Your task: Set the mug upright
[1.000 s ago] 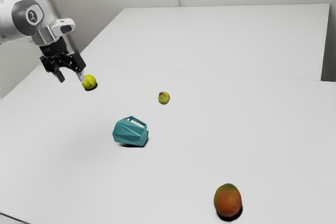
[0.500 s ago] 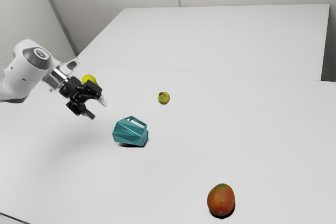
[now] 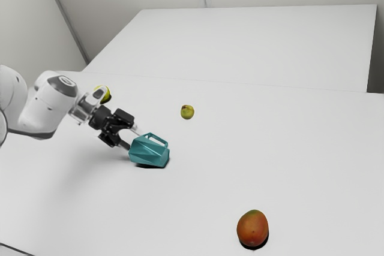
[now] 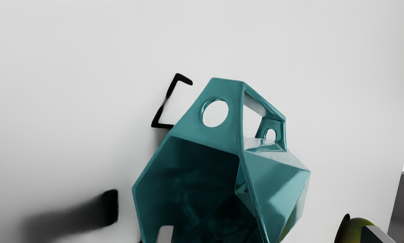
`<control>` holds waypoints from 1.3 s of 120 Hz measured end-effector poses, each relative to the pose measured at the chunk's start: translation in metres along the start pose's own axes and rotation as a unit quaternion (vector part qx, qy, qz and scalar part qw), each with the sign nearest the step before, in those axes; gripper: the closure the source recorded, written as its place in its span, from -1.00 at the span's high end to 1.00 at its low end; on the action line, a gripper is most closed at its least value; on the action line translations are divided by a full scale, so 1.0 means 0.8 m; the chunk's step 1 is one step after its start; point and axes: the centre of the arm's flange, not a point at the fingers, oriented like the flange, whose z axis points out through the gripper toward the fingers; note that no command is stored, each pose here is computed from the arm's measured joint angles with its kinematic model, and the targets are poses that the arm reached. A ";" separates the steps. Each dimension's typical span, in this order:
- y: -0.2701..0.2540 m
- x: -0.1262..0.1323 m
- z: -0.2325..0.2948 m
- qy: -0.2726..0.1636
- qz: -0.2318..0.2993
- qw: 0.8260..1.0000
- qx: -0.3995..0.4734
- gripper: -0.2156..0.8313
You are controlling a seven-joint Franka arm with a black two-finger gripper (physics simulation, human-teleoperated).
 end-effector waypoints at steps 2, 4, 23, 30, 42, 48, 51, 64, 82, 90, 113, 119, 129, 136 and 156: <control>0.001 0.001 0.003 0.000 0.003 1.000 -0.001 0.59; 0.003 0.002 0.005 0.000 0.005 1.000 -0.002 0.59; 0.013 0.005 0.022 -0.001 0.027 1.000 -0.007 0.55; 0.018 0.003 0.028 -0.002 0.035 0.999 -0.008 0.52; 0.023 -0.012 0.037 -0.002 0.038 0.999 -0.013 0.44; 0.026 -0.015 0.041 -0.001 0.042 0.999 -0.014 0.38; 0.026 -0.019 0.044 -0.001 0.042 0.999 -0.014 0.33; 0.027 -0.028 0.043 0.007 0.045 0.999 -0.014 -0.09; 0.031 -0.028 0.037 0.016 0.055 0.998 -0.011 -0.56; 0.034 -0.027 0.034 0.019 0.060 0.998 -0.008 -0.67; 0.056 -0.025 0.014 0.034 0.086 0.996 -0.003 -0.80; 0.061 -0.025 0.014 0.035 0.092 0.995 -0.002 -0.82; 0.065 -0.025 0.013 0.036 0.097 0.995 -0.001 -0.85; 0.074 -0.027 0.003 0.037 0.108 0.993 0.009 -0.87; 0.109 -0.043 -0.041 0.010 0.163 0.978 0.127 -0.90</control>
